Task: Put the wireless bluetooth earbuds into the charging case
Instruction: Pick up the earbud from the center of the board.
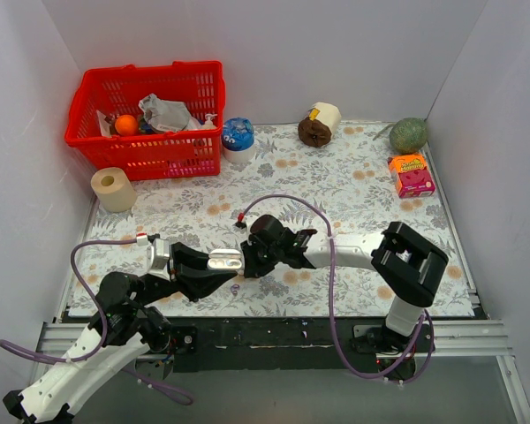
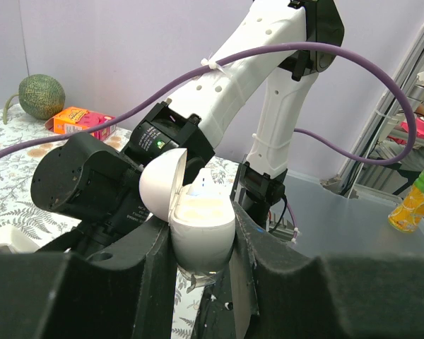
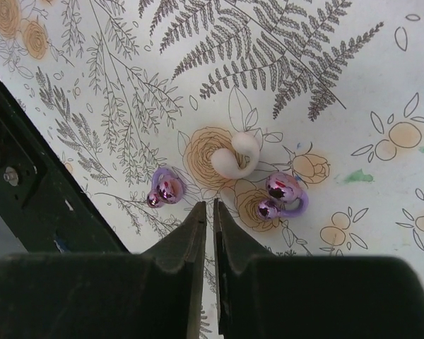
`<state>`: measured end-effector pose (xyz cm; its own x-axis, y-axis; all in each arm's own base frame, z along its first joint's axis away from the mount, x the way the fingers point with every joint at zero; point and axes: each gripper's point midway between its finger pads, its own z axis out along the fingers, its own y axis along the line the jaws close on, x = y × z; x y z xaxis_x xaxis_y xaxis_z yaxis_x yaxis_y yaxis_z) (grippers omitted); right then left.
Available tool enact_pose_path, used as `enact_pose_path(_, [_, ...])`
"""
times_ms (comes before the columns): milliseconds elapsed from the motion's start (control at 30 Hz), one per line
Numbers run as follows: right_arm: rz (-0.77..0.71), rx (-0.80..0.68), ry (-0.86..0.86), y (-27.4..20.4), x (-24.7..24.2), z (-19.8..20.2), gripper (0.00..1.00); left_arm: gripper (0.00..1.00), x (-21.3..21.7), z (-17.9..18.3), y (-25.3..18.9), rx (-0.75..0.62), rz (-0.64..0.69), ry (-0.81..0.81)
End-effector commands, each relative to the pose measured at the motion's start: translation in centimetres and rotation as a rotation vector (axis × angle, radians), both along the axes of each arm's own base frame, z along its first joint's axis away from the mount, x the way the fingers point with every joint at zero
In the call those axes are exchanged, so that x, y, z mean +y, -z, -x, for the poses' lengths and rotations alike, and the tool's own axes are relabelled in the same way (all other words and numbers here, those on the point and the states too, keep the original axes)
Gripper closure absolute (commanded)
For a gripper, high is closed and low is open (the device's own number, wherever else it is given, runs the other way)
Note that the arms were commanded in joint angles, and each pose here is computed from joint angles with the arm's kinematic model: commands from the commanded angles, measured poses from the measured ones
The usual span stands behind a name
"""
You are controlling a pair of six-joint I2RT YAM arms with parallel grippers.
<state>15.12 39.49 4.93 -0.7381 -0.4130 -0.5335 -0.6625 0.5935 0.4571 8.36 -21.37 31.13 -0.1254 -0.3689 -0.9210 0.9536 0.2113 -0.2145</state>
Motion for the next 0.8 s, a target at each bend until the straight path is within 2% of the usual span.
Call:
enact_pose_path(0, [0.008,0.007,0.021,0.7,0.1,-0.1,0.85,1.0,0.3,0.0,-1.2,-0.012,0.012,-0.011])
enact_pose_path(167, [0.031,0.005,0.03,1.7,-0.1,-0.2,0.84,1.0,0.2,-0.1,-1.0,-0.007,0.008,-0.011])
enact_pose_path(500, [0.083,0.012,0.11,3.4,-0.8,-1.6,0.64,1.0,0.3,-0.1,-0.8,0.005,0.01,-0.014])
enact_pose_path(767, [0.064,0.012,0.158,2.9,-1.1,-3.0,0.59,1.0,0.3,-0.2,-0.6,0.009,0.006,-0.019])
